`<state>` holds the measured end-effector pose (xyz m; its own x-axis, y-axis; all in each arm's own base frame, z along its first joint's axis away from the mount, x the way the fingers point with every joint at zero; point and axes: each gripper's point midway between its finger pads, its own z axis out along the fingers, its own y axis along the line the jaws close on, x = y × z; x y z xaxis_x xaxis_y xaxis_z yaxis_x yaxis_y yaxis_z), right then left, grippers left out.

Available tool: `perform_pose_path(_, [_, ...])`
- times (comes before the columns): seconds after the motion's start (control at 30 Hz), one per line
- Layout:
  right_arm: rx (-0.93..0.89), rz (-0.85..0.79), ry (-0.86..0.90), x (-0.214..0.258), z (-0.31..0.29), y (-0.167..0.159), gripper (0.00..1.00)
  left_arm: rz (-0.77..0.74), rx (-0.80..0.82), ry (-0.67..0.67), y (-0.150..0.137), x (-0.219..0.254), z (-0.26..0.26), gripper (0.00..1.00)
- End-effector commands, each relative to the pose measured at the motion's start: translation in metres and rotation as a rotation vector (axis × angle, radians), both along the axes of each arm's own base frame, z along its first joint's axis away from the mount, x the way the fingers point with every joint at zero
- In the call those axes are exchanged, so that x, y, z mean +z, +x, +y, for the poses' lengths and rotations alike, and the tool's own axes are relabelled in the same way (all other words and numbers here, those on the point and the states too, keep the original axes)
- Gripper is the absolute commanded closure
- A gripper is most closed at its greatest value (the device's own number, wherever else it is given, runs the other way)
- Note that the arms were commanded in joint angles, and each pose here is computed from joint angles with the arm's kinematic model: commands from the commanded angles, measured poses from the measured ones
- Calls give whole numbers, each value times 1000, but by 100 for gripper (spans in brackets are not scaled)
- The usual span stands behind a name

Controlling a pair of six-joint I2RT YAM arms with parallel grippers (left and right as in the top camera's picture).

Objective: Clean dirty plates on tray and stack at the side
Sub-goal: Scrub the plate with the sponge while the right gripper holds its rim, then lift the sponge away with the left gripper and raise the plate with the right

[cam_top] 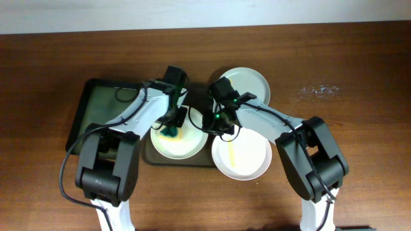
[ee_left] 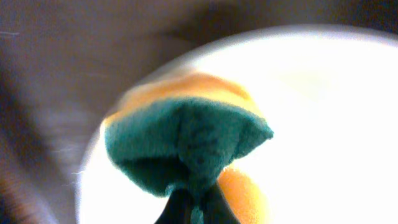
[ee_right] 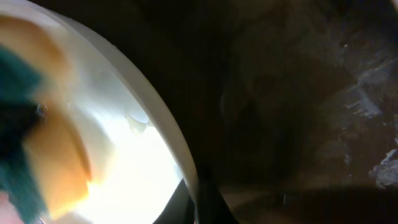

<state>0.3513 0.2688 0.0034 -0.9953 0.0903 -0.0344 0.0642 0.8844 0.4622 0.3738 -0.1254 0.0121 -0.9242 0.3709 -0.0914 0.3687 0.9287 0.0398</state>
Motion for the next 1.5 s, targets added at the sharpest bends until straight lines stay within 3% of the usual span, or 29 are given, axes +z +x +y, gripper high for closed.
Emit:
perform_pose_path(0.0, [-16, 37, -36, -17, -8, -7, 96, 186, -280, -419, -48, -2, -71, 100])
perform_pose_path(0.17, [-16, 38, -38, -17, -9, -8, 96, 21, -237, -500, -7, 6, -91, 100])
perform_pose_path(0.23, [-16, 39, -38, -17, -9, -8, 96, -61, -164, -448, 17, 4, -81, 100])
perform_pose_path(0.3, [-14, 41, -40, -17, -9, -8, 96, -215, 67, -154, 56, -3, -24, 100])
perform_pose_path(0.37, [-13, 39, -40, -17, -9, -8, 96, -345, 245, 108, 75, 5, 32, 100])
perform_pose_path(0.43, [-13, 39, -40, -17, -9, -8, 96, -398, 389, 255, 74, 16, 67, 100])
perform_pose_path(0.5, [-13, 38, -40, -17, -9, -8, 96, -343, 437, 298, 58, 13, 78, 100])
perform_pose_path(0.57, [-13, 36, -39, -17, -9, -7, 96, -203, 414, 285, 29, 2, 72, 100])
perform_pose_path(0.67, [-13, 36, -38, -17, -9, -7, 96, 50, 310, 161, -17, -11, 47, 100])
perform_pose_path(0.77, [-13, 37, -38, -17, -9, -7, 96, 265, -76, -213, -55, -8, -18, 100])
perform_pose_path(0.87, [-13, 37, -38, -17, -9, -8, 96, 307, -160, -392, -65, 3, -45, 100])
perform_pose_path(0.97, [-13, 37, -38, -17, -9, -8, 96, 235, -146, -402, -47, 1, -49, 100])
perform_pose_path(1.07, [-13, 37, -38, -17, -9, -8, 96, 78, -23, -376, -5, -2, -50, 100])
perform_pose_path(1.2, [-13, 45, -43, -17, -10, -9, 96, -252, 348, -27, 63, 0, 18, 100])
perform_pose_path(1.3, [-16, 41, -53, -18, -11, -9, 96, -378, 419, 117, 87, 32, 46, 100])
perform_pose_path(1.47, [-12, 38, -76, -20, -15, -9, 96, -405, 460, 119, 108, 105, 59, 100])
